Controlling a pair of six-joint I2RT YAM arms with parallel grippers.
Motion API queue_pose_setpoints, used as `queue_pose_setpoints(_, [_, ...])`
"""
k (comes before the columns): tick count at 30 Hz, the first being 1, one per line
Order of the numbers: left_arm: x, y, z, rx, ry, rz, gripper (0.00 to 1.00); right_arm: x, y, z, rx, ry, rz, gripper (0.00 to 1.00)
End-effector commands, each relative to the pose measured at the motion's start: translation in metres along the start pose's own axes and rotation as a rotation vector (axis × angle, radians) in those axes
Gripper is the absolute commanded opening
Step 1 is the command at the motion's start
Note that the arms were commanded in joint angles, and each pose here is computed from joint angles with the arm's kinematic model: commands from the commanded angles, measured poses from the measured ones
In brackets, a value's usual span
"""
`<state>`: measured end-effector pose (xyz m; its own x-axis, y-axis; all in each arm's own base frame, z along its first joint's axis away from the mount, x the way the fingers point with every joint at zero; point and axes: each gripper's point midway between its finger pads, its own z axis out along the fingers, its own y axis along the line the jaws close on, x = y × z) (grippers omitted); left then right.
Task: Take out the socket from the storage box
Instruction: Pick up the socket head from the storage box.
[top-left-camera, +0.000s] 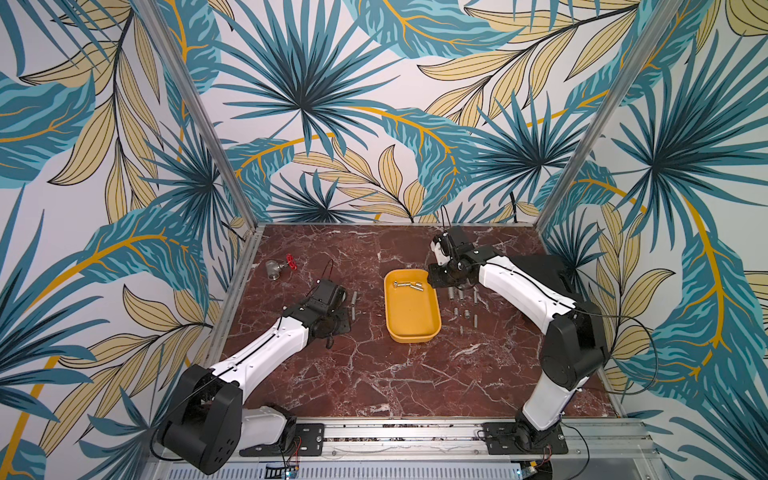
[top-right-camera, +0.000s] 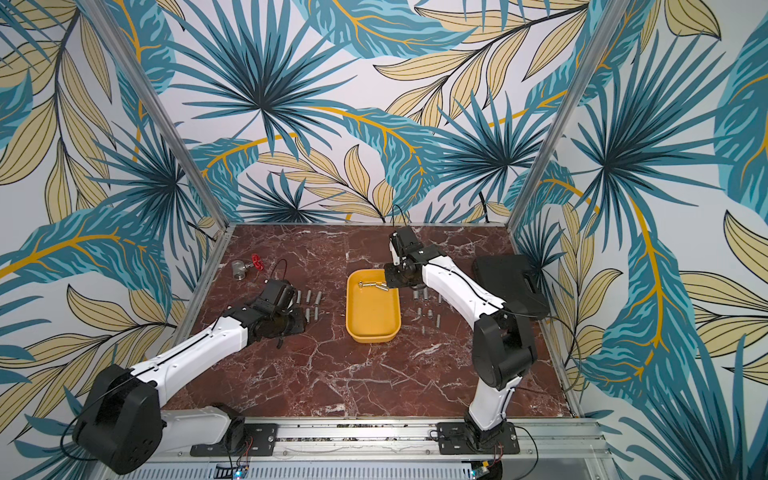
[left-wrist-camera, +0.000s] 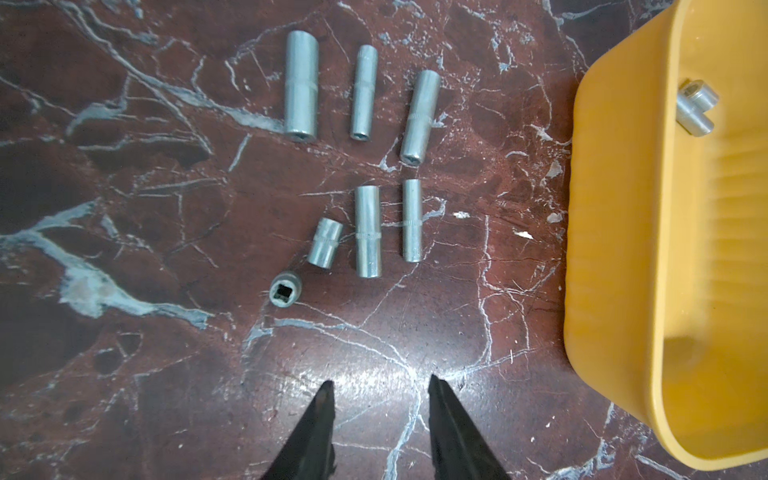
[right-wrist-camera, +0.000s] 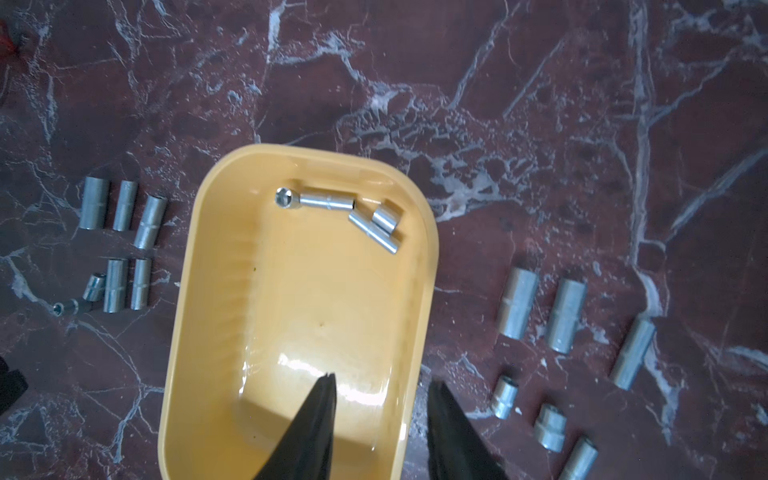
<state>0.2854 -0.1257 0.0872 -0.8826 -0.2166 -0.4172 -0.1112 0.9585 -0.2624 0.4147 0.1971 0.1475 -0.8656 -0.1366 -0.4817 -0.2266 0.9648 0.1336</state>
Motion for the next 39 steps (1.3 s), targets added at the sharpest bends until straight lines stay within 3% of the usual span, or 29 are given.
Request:
queue_pose_setpoints(1, [-0.007, -0.005, -0.005, 0.002, -0.03, -0.008, 0.41, 0.013, -0.005, 0.037, 0.033, 0.092, -0.081, 0.37])
queue_pose_setpoints(8, [0.002, -0.003, -0.001, 0.012, -0.023, -0.026, 0.41, 0.002, -0.007, 0.075, 0.069, 0.097, -0.085, 0.33])
queue_pose_setpoints(17, [0.008, -0.005, -0.003, 0.02, -0.027, -0.033, 0.41, -0.003, -0.007, 0.099, 0.109, 0.092, -0.099, 0.33])
queue_pose_setpoints(39, [0.018, -0.001, -0.001, 0.021, -0.031, -0.055, 0.41, 0.026, 0.005, 0.14, 0.08, 0.201, -0.132, 0.28])
